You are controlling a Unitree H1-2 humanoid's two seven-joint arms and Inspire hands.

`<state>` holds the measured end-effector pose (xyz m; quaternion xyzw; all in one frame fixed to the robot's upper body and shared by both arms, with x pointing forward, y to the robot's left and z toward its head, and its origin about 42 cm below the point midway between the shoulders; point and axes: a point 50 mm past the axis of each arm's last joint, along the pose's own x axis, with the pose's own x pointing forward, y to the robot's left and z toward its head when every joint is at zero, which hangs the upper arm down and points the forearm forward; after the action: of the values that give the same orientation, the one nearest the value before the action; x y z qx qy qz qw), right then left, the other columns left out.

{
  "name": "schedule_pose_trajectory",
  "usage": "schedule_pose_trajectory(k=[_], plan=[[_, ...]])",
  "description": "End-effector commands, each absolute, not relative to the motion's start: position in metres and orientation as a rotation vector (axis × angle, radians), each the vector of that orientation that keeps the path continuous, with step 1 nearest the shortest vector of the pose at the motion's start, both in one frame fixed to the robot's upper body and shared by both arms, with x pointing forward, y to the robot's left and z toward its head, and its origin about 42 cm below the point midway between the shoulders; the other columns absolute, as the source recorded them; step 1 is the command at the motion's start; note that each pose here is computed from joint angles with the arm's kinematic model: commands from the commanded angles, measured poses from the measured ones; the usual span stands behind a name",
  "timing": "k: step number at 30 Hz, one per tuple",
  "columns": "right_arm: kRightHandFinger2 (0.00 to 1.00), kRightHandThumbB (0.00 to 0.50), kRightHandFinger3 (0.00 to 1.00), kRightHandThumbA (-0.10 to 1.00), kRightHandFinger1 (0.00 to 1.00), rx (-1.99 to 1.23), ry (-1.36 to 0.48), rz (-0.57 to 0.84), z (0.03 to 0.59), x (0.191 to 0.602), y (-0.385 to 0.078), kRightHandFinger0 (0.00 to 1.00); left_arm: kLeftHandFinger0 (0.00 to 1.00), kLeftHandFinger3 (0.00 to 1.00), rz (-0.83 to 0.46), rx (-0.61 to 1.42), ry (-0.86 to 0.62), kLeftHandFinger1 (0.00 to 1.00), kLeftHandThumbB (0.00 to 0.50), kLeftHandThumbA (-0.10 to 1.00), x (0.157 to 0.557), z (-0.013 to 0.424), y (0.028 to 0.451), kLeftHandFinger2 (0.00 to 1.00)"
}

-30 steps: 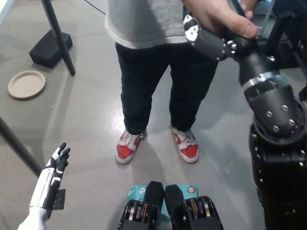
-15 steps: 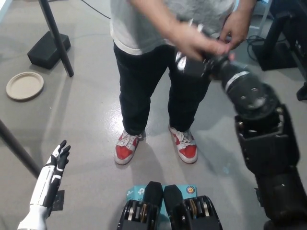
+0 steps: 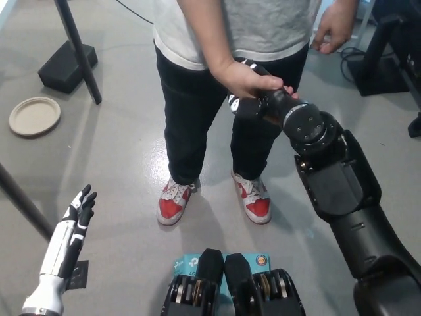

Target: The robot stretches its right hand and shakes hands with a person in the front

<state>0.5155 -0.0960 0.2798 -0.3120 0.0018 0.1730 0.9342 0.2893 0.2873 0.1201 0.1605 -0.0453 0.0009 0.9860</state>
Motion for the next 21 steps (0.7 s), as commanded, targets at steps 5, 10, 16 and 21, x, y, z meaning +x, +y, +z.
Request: schedule_pose_trajectory(k=[5, 10, 16, 21], plan=[[1.00, 0.390, 1.00, 0.71, 1.00, -0.633, -0.192, 0.317, 0.327, 0.501, -0.097, 1.00, 1.00, 1.00, -0.016, 0.351, -0.141, 1.00, 0.037, 1.00, 0.293, 0.134, 0.288, 1.00], [1.00, 0.419, 1.00, 0.92, 1.00, -0.601, -0.360, 0.286, 0.337, 0.476, -0.120, 1.00, 1.00, 1.00, -0.018, 0.343, -0.135, 1.00, 0.044, 1.00, 0.294, 0.135, 0.288, 1.00], [1.00, 0.453, 1.00, 1.00, 1.00, -0.599, -0.500, 0.244, 0.356, 0.431, -0.166, 1.00, 1.00, 1.00, -0.026, 0.341, -0.147, 1.00, 0.043, 1.00, 0.298, 0.138, 0.290, 1.00], [1.00, 0.431, 1.00, 1.00, 1.00, -0.550, -0.572, 0.206, 0.357, 0.396, -0.201, 1.00, 1.00, 1.00, -0.023, 0.343, -0.139, 1.00, 0.050, 1.00, 0.299, 0.136, 0.291, 1.00]])
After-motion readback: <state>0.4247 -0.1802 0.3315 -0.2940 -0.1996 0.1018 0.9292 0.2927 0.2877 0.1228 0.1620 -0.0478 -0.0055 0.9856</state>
